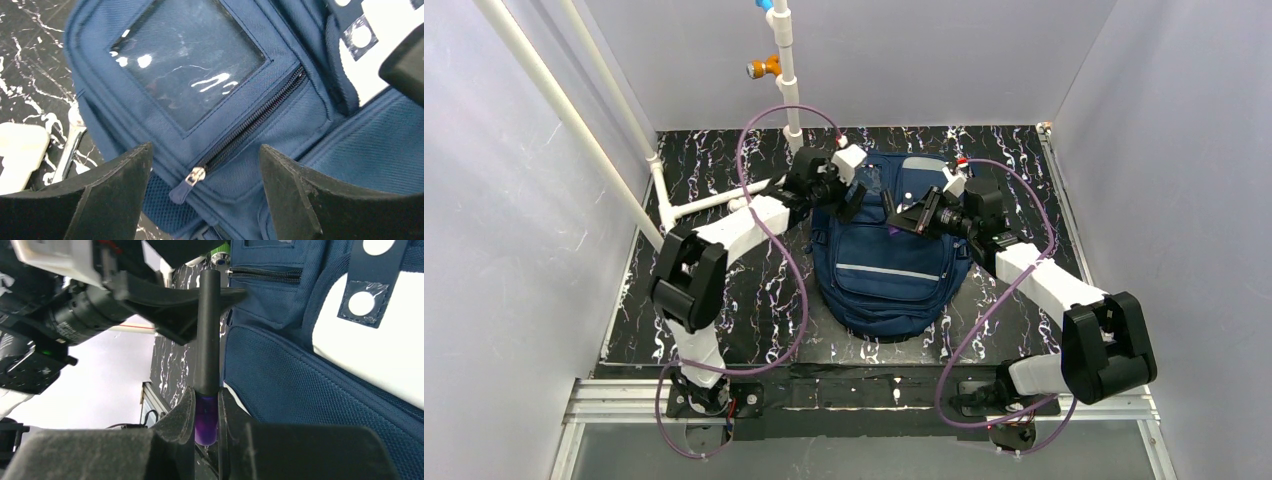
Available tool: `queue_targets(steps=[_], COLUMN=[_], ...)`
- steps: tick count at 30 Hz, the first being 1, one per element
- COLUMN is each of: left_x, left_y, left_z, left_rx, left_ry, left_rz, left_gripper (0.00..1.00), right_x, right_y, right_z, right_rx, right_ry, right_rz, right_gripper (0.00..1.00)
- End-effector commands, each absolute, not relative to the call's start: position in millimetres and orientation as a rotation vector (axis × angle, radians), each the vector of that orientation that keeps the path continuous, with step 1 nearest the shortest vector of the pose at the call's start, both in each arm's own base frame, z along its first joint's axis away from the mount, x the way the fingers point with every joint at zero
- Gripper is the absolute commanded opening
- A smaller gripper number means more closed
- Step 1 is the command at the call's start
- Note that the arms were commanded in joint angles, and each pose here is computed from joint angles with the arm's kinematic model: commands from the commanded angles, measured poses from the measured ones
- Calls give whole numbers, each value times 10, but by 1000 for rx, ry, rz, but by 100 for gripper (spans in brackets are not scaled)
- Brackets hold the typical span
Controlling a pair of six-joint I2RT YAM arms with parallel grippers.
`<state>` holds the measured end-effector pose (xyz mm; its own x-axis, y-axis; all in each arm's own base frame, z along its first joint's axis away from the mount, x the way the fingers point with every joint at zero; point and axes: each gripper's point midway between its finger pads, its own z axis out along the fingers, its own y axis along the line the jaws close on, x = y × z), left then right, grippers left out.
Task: Pack the student bag
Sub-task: Place the stationery in the student bag.
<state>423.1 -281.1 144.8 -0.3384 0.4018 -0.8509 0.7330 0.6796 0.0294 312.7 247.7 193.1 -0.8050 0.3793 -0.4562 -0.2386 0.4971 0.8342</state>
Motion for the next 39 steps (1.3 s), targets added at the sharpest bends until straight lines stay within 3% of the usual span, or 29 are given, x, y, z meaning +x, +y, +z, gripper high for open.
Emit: queue_targets(steps=[1,7,12,16,20,28,32,39], left_x=[4399,4575,4677,4660,4615,4430,4322,4168], left_y=[-2994,-2949,-2945,-3044,-2977,-2924,-2952,-2980], left_z=[1663,1527,1512,1485,1613,1974,2050,2082], left_rx=[997,912,849,896,858,761,745,719], left_ry=[1831,1837,1854,1832,1816,1748,1744,1757], left_rz=[-346,-240,-206,-197,-179,-254,-322,-411], left_gripper=[77,70,56,51,29,5,0,0], right_x=[3090,3079,3080,3075,3071,3166,3209,3501], right_y=[2489,2505,2525,2544,2575,2874,3059,3073], right_z=[2047,1978,1916,1871,1791,1729,1742,1710], right_rx=[48,51,65,98,181,347,383,470], right_ry=[2102,2118,2121,2127,2163,2164,2150,2024], right_rz=[1357,1373,1393,1421,1456,1604,1656,1552], right_gripper=[1,1,1,1,1,1,1,1])
